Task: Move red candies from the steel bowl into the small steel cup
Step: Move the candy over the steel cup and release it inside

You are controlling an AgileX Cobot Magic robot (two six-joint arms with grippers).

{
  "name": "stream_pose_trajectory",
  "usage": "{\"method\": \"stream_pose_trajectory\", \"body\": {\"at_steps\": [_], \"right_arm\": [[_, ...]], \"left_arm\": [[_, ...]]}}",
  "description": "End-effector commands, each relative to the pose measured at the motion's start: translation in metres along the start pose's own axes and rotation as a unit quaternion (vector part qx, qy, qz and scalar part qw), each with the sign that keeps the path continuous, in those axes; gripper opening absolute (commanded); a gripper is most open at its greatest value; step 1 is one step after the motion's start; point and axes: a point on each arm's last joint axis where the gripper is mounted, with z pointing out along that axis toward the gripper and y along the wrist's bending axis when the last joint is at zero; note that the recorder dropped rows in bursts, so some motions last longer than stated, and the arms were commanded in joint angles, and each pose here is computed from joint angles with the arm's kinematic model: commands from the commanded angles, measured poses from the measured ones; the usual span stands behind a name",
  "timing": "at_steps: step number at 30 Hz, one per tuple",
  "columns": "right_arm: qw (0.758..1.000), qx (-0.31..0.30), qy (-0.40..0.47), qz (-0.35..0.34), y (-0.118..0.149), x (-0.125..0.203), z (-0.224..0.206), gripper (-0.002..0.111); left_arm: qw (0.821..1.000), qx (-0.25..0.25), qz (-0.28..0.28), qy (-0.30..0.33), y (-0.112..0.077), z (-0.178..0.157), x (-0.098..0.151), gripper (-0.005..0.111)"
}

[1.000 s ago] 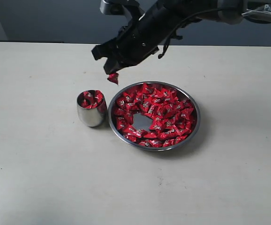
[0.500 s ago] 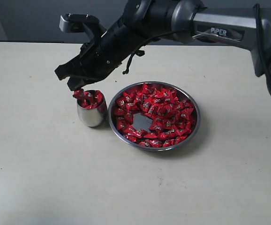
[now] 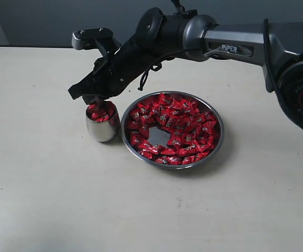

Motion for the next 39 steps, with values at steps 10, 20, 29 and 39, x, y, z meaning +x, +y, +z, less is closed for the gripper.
{"method": "stream_pose_trajectory", "body": {"at_steps": [10, 20, 29, 39], "right_arm": [[0.999, 0.019, -0.005, -0.025, -0.002, -0.003, -0.002, 0.001], [0.999, 0.02, 0.024, -0.045, -0.003, 0.002, -0.002, 0.001], [0.998, 0.018, 0.027, -0.045, -0.002, 0.003, -0.002, 0.012], [0.998, 0.025, -0.018, -0.06, 0.011, -0.02, -0.043, 0.037]], "left_arm": [[1.0, 0.001, 0.0, -0.008, 0.0, 0.0, -0.001, 0.0], [1.0, 0.001, 0.0, -0.008, 0.0, 0.0, -0.001, 0.0], [1.0, 0.001, 0.0, -0.008, 0.0, 0.0, -0.001, 0.0], [1.0, 0.001, 0.0, -0.008, 0.0, 0.0, -0.001, 0.0]]}}
